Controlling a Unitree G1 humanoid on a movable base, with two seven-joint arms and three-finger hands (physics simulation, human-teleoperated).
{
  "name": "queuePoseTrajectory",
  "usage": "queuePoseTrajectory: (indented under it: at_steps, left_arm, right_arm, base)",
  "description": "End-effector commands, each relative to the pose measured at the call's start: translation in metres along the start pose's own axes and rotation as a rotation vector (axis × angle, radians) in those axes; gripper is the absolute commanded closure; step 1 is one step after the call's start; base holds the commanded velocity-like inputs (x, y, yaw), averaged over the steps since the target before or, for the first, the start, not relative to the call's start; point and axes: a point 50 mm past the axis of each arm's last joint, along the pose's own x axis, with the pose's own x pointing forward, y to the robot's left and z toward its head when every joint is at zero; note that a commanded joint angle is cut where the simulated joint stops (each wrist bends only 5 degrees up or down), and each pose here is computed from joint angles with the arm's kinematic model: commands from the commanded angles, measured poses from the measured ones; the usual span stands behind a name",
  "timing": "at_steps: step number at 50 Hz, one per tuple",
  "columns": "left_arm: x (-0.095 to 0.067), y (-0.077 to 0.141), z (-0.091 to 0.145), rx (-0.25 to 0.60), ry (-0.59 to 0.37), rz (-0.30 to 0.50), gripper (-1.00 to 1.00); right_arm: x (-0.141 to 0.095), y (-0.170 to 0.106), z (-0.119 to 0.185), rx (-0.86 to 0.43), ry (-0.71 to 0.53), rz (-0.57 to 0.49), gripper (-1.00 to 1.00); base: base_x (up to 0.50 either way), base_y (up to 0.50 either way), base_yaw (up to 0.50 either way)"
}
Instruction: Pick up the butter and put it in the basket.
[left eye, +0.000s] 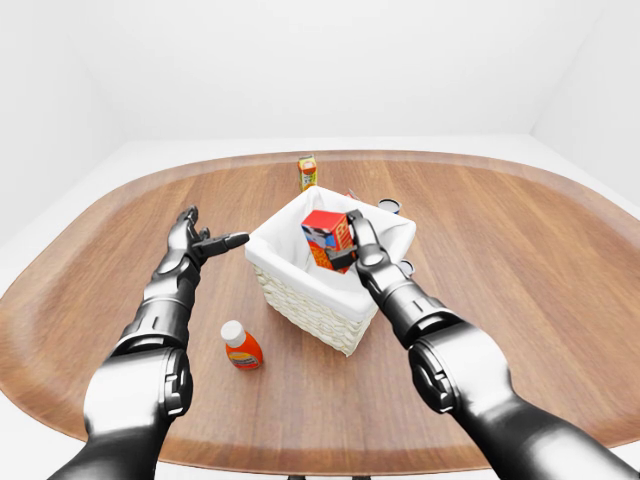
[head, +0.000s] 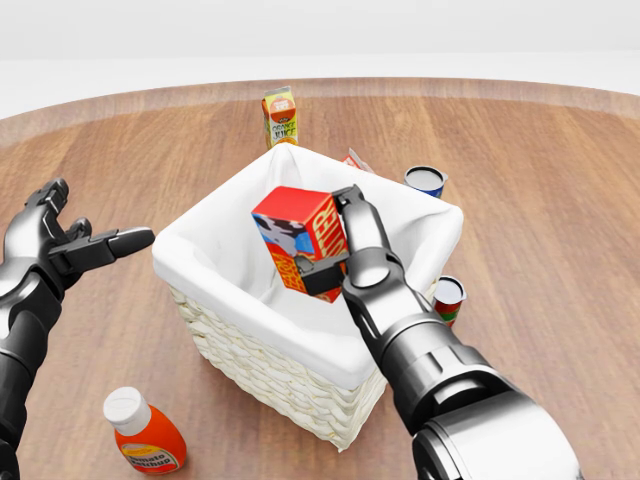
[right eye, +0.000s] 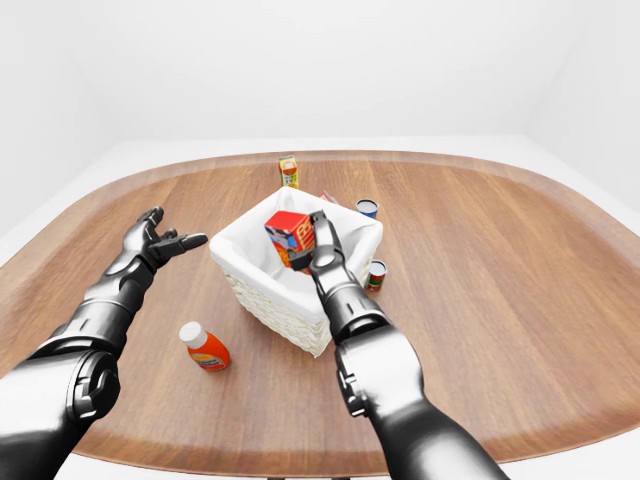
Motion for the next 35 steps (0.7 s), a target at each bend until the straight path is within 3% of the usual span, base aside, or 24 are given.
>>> queuePoseTrajectory:
  at_steps: [1,6,8,9,10,35]
  left_arm:
    - [-0.0002,0.0013,-0.0011,-0.002,0.002,0.004,-1.0]
    - [-0.0003,0.0019,-0.0016,-0.003,0.004,0.005,-1.0]
    - [-0.0004,0.0022,-0.0016,-0.003,0.004,0.005,-1.0]
    - [-0.0004,0.0022,-0.0017,-0.003,0.003,0.005,-1.0]
    - [-0.0004,0.0022,-0.0018,-0.003,0.003,0.005,-1.0]
    - [-0.0007,0.0024,-0.004,-0.006,0.007,0.004,-1.0]
  right_arm:
    - [0.0001,-0.0018,0.0118,0.002,-0.04,-0.023,1.0]
    - [0.0001,-0.0023,0.0115,0.008,-0.038,-0.031,0.98]
    - [0.0001,-0.0026,0.0114,0.008,-0.037,-0.035,-0.12]
    - [0.0001,-0.0028,0.0113,0.009,-0.037,-0.036,-0.84]
    - [0.0001,-0.0028,0.0112,0.009,-0.036,-0.037,-1.0]
    - [-0.0009,0.001,0.013,0.008,-0.052,-0.021,-1.0]
  base:
    - [0.0,0.0,0.0]
    - [0.0,0.0,0.0]
    - [0.0,0.0,0.0]
    - [0.0,0.0,0.0]
    - [0.0,0.0,0.0]
    - [0.0,0.0,0.0]
